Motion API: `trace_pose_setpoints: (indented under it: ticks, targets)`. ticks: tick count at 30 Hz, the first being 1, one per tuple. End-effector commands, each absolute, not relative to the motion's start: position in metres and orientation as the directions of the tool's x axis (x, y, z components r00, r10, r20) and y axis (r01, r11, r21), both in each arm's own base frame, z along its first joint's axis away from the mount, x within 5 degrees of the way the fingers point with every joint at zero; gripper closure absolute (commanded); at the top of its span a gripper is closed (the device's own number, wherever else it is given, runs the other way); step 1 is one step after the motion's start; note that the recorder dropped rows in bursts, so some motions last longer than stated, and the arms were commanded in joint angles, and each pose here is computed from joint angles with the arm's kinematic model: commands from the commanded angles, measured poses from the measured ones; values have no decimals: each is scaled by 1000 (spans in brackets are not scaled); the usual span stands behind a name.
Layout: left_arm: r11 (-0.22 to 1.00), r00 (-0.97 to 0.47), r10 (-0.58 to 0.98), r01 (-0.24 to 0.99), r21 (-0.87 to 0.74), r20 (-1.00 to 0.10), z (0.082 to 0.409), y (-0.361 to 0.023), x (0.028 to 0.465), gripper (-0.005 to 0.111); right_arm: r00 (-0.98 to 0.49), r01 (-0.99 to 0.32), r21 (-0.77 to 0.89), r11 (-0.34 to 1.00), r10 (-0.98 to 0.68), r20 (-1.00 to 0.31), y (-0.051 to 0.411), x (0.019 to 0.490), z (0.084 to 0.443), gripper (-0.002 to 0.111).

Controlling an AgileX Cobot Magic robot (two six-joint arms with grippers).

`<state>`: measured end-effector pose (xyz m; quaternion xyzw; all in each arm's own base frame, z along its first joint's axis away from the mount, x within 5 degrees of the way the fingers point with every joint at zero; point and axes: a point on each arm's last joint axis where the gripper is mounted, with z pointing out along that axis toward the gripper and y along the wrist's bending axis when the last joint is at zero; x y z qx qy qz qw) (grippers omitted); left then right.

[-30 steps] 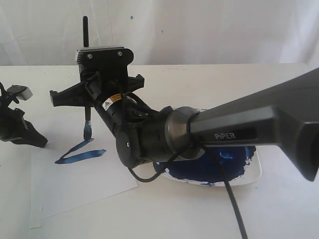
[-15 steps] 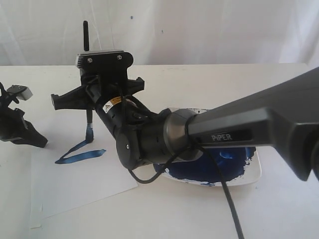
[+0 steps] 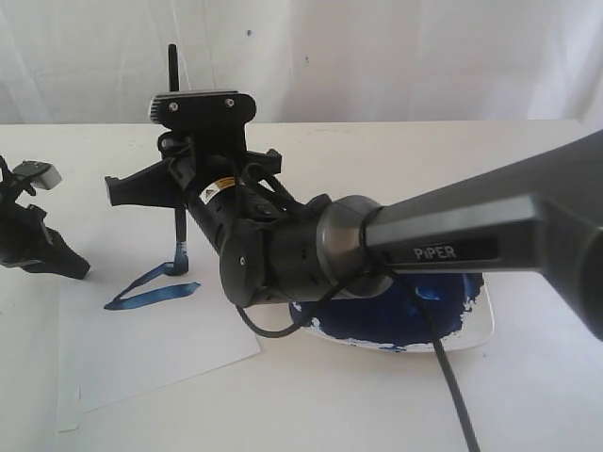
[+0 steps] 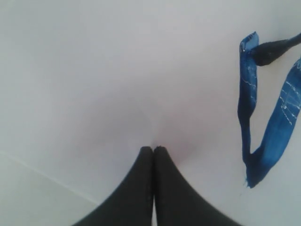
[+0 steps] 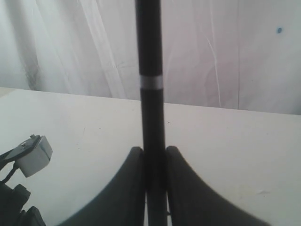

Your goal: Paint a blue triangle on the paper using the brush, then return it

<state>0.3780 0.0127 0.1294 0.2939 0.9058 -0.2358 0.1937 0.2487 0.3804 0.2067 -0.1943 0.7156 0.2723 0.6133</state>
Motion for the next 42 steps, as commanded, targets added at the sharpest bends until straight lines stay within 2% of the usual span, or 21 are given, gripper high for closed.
trace_pose_setpoints:
  ticks: [1,8,16,20,42]
  targets:
    - [704,-751,462,634,-321,-471,126,12,376,107,-199,-613,155,775,38,-979,379,247,215,108]
    - [703,-751,462,634,-322,-471,126,12,376,107,-206,-620,142,772,14,-978,377,245,220,108]
    - [703,-751,462,634,-322,-471,126,12,376,107,-252,-548,147,824,5,-968,371,249,217,108]
    - [703,-751,462,634,-322,-471,126,12,376,107,-270,-551,155,820,1,-963,371,248,218,108]
    - [703,-753,460,632,-325,-470,126,12,375,107,-290,-535,170,828,10,-957,360,243,246,108]
